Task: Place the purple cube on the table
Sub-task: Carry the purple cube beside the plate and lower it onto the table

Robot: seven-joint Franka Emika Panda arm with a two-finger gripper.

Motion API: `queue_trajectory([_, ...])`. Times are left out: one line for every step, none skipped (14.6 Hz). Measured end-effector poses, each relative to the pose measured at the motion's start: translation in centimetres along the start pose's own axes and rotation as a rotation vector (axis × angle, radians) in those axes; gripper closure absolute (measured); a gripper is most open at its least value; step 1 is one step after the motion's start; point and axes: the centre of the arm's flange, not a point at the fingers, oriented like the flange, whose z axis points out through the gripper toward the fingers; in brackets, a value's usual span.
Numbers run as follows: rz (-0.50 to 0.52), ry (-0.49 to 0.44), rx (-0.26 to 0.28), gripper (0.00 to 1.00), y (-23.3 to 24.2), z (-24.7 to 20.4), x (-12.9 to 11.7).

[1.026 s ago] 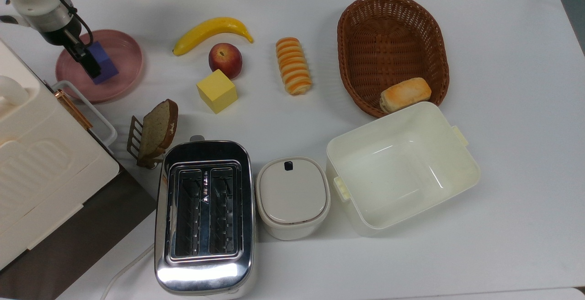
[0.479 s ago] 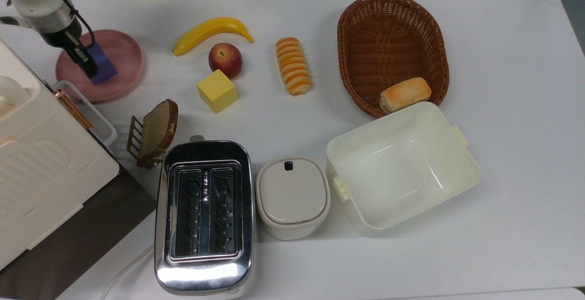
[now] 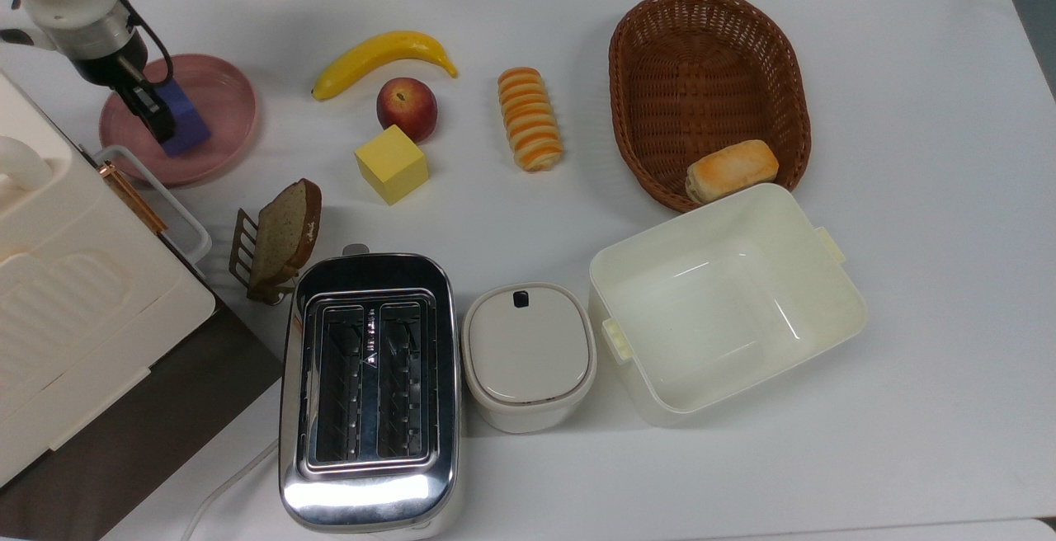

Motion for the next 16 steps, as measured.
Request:
queue_trajectory([-0.010, 0.013, 0.006, 0.42, -0.7, -0.9, -0.1])
queue_trajectory([-0.025, 0.027, 0.014, 0.42, -1.6, -1.9, -0.3])
queue_trajectory([-0.040, 0.039, 0.021, 0.42, -2.7, -3.0, -0.6])
queue_trajectory([-0.053, 0.047, 0.029, 0.42, -3.9, -3.9, -1.1])
queue_trajectory([-0.060, 0.056, 0.038, 0.42, -5.3, -4.8, -1.5])
queue_trajectory([-0.059, 0.062, 0.046, 0.42, -6.5, -5.4, -2.0])
queue_trajectory([-0.055, 0.065, 0.054, 0.42, -7.9, -5.9, -2.5])
queue_trajectory([-0.056, 0.067, 0.063, 0.42, -10.0, -6.3, -3.3])
queue_trajectory([-0.064, 0.068, 0.066, 0.42, -11.3, -6.4, -3.8])
queue_trajectory([-0.074, 0.068, 0.069, 0.42, -12.4, -6.5, -4.3])
queue_trajectory([-0.088, 0.068, 0.071, 0.42, -13.4, -6.6, -4.8])
queue_trajectory([-0.102, 0.067, 0.072, 0.42, -14.3, -6.7, -5.3])
queue_trajectory([-0.115, 0.066, 0.073, 0.42, -15.1, -6.7, -5.7])
queue_trajectory([-0.127, 0.061, 0.071, 0.42, -15.7, -6.7, -6.1])
queue_trajectory([-0.141, 0.041, 0.060, 0.42, -16.4, -6.7, -6.7])
queue_trajectory([-0.146, 0.030, 0.052, 0.42, -16.6, -6.8, -7.0])
